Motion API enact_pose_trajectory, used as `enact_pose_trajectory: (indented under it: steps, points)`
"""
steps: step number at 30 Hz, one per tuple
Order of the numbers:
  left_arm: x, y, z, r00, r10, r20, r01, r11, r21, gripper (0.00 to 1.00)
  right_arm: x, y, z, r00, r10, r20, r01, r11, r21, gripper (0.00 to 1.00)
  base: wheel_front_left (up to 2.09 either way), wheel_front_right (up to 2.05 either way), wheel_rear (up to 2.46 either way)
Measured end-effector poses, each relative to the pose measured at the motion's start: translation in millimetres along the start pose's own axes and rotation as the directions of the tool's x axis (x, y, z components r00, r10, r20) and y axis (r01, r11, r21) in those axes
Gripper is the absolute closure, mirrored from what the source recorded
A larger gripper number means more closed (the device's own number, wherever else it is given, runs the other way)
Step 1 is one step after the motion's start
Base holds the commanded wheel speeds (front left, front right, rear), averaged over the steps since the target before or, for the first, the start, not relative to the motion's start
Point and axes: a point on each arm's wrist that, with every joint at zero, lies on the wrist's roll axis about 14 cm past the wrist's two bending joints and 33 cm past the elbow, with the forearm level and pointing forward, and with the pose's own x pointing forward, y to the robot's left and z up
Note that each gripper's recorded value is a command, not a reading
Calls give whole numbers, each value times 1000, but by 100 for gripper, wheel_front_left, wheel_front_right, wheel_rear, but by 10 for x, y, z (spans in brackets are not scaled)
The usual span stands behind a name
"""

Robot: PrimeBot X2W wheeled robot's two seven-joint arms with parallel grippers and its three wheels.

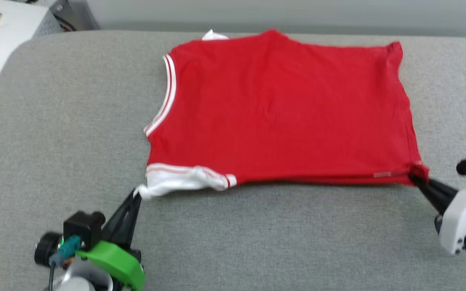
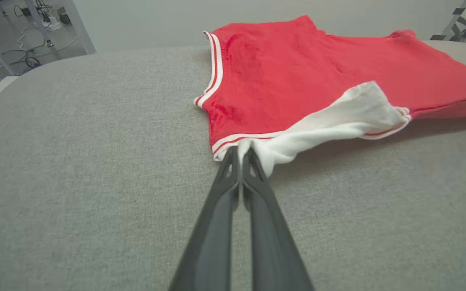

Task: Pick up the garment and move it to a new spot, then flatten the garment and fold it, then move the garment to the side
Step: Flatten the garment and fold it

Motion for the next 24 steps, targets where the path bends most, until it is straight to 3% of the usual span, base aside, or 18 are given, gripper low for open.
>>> enact_pose_trajectory:
  steps: [11, 15, 24]
  points:
    - [-798, -241, -506, 986, 41, -160, -72, 979, -190, 100, -595, 251, -594, 998, -21, -63, 27, 995, 92, 100, 0, 0, 0]
    - [-976, -418, -627, 976, 0, -218, -53, 969, -240, 100, -743, 294, -718, 996, -32, -81, 41, 992, 119, 100, 0, 0, 0]
    - [-933, -427, -574, 978, -17, -209, -30, 976, -216, 100, -765, 284, -650, 997, -54, -51, 61, 988, 144, 100, 0, 0, 0]
